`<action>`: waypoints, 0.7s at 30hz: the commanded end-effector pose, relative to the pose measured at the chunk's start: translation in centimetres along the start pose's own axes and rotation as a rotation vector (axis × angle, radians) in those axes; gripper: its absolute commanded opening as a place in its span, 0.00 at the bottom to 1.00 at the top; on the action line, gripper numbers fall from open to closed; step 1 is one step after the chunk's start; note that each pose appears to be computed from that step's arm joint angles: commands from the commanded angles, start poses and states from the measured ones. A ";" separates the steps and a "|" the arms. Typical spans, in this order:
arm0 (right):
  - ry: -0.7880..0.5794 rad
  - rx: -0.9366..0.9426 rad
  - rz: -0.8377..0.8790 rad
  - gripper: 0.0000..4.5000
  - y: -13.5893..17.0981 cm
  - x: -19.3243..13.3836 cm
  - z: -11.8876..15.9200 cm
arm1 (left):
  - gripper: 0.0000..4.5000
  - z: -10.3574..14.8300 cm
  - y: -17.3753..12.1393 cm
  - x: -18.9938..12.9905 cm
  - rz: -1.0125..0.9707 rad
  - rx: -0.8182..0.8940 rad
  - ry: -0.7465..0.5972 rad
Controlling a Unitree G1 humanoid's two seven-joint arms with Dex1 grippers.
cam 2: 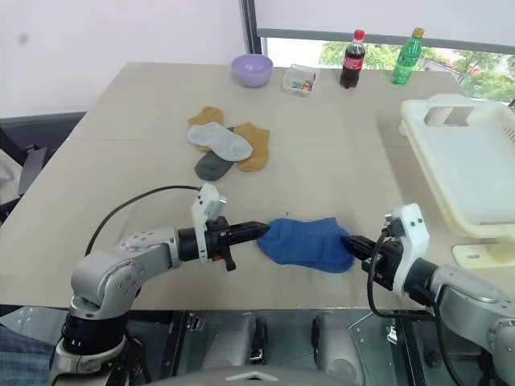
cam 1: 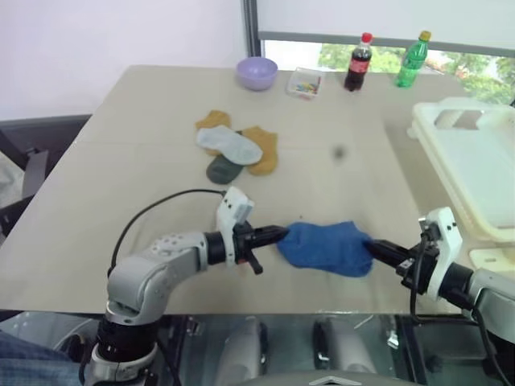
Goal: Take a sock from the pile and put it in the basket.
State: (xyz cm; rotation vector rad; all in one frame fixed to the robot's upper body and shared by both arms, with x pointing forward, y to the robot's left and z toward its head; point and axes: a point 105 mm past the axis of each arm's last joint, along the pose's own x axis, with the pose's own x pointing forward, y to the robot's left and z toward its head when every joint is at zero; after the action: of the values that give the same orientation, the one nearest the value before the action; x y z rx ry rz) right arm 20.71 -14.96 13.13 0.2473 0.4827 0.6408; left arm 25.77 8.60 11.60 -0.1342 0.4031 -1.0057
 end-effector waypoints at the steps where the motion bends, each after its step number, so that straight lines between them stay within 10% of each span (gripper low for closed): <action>1: -0.020 -0.004 -0.007 0.00 0.5 -0.3 0.1 | 0.01 0.3 -1.5 0.2 -0.002 0.054 -0.030; 21: 0.014 0.048 -0.083 0.00 -1.0 0.2 -2.0 | 0.01 -1.6 -0.5 0.3 0.079 0.067 -0.016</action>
State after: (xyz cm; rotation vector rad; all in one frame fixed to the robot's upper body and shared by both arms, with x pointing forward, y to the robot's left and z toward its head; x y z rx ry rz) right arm 20.33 -15.42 10.74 0.2726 0.5369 0.5486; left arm 25.10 8.50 9.84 -0.0736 0.3845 -0.9173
